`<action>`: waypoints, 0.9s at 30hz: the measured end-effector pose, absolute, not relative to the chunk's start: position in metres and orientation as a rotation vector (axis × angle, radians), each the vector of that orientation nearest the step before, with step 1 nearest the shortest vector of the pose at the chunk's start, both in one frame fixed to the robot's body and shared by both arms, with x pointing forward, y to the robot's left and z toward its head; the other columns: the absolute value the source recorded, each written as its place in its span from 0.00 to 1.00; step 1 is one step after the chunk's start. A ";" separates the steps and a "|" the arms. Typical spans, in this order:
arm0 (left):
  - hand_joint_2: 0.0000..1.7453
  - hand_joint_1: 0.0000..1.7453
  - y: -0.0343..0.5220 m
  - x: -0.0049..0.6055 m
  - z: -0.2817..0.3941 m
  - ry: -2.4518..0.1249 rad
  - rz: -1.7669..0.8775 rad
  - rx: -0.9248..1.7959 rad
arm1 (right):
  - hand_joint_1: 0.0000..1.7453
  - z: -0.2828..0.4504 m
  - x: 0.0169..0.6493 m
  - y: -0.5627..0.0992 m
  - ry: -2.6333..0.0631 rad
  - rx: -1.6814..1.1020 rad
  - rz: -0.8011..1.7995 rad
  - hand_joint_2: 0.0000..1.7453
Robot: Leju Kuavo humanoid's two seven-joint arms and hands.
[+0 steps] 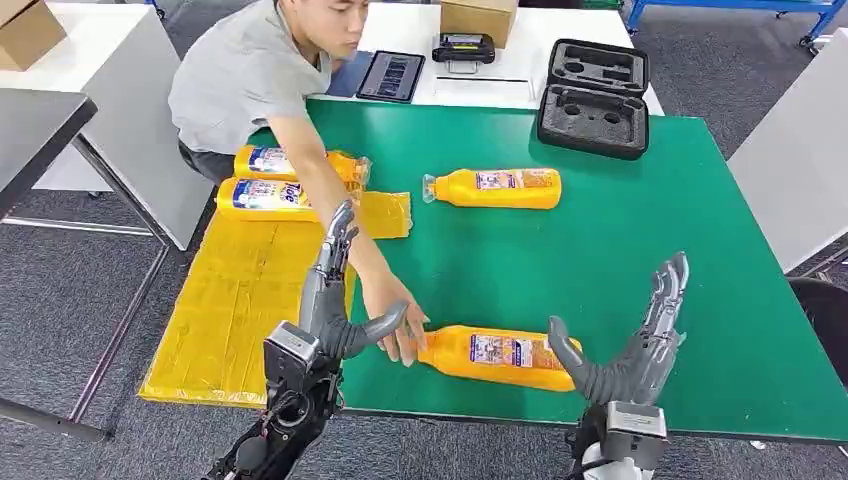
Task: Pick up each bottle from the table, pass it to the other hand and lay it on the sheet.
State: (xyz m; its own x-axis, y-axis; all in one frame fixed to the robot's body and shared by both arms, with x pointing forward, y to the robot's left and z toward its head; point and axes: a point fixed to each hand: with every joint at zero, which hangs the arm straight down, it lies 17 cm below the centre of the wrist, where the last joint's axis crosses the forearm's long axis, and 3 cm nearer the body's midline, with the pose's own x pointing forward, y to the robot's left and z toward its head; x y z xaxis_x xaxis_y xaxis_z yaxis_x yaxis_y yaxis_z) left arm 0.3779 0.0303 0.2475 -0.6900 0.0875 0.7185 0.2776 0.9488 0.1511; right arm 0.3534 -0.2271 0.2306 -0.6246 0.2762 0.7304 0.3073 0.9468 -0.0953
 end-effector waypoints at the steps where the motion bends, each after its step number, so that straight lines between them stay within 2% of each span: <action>1: 1.00 0.00 0.029 0.377 0.247 -2.325 -0.323 -0.258 | 0.00 0.229 0.353 -0.223 -2.281 -0.432 -0.009 1.00; 8: 1.00 0.00 0.025 0.374 0.247 -2.330 -0.350 -0.266 | 0.00 0.175 0.354 -0.194 -2.208 -0.533 0.321 1.00; 14: 1.00 0.00 0.019 0.371 0.249 -2.333 -0.373 -0.293 | 0.00 0.131 0.357 -0.167 -2.066 -0.426 0.570 1.00; 27: 1.00 0.00 0.011 0.369 0.248 -2.324 -0.415 -0.350 | 0.00 0.091 0.342 -0.183 -1.905 -0.355 0.695 1.00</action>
State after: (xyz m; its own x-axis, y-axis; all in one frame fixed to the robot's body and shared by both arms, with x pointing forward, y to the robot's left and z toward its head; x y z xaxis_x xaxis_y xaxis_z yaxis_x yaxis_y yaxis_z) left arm 0.3690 0.0113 0.2481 -0.6912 0.1277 0.7113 0.3661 0.9105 0.1923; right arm 0.3419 -0.1830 0.0912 -0.4252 0.5325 0.7319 -0.0640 0.7889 -0.6111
